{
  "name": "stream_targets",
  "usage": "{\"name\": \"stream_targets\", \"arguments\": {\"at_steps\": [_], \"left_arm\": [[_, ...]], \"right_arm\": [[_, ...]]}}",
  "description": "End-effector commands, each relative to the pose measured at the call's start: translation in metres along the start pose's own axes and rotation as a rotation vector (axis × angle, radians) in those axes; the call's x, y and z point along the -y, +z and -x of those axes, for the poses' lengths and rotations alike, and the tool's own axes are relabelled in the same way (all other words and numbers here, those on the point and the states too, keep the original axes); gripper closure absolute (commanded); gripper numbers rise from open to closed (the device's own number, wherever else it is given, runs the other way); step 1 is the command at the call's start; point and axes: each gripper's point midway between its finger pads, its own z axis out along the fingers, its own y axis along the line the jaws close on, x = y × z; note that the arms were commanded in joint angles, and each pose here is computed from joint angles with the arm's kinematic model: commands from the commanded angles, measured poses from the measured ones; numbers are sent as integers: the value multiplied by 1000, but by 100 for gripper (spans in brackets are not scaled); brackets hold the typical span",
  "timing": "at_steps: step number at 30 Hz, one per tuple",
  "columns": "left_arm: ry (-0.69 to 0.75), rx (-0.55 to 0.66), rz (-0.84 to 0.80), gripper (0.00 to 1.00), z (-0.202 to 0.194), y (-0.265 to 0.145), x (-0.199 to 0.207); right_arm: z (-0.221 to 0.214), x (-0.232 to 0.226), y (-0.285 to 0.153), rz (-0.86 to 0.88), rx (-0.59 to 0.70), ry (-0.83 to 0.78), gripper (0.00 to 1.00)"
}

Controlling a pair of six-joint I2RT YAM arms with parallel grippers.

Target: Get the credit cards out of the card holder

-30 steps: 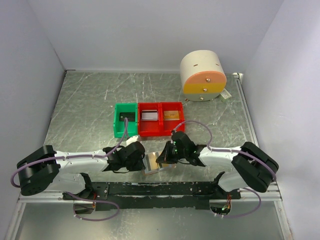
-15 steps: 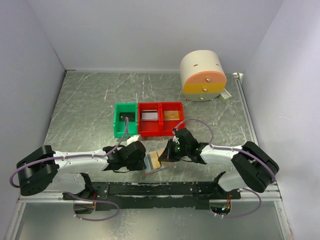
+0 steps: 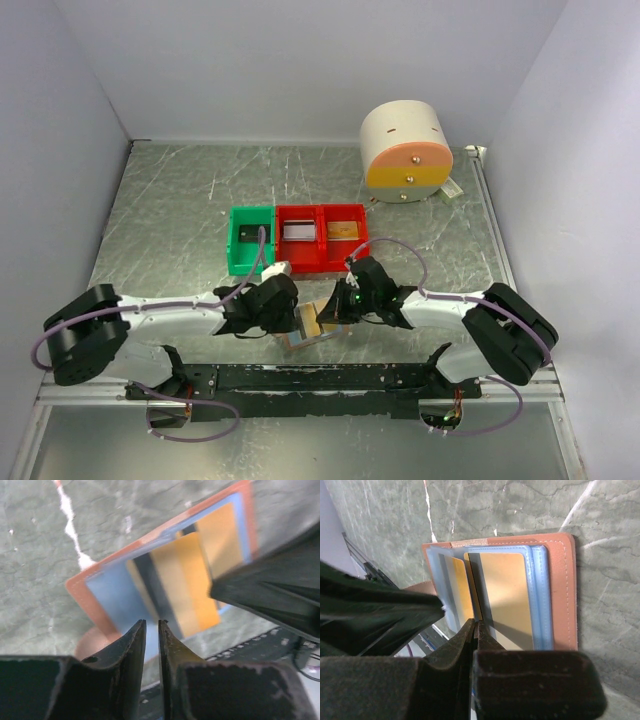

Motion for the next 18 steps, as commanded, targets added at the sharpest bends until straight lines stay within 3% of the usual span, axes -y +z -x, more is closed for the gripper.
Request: {"name": "stream_targets", "arguments": {"at_steps": [1,6,12,18], "left_arm": [[-12,-55,21,75,-17,17,-13],[-11,-89,86,81,-28,24,-30],[-22,-104,110,84,-36,24,-42],[-19,-102,129,86,-36,21,-47]], "right_arm": [[0,-1,-1,9,3,0,100],[0,-7,-1,45,5,2,99],[-1,-7,3,59,-6,11,85],[0,-9,9,73,-13,18,82]]}}
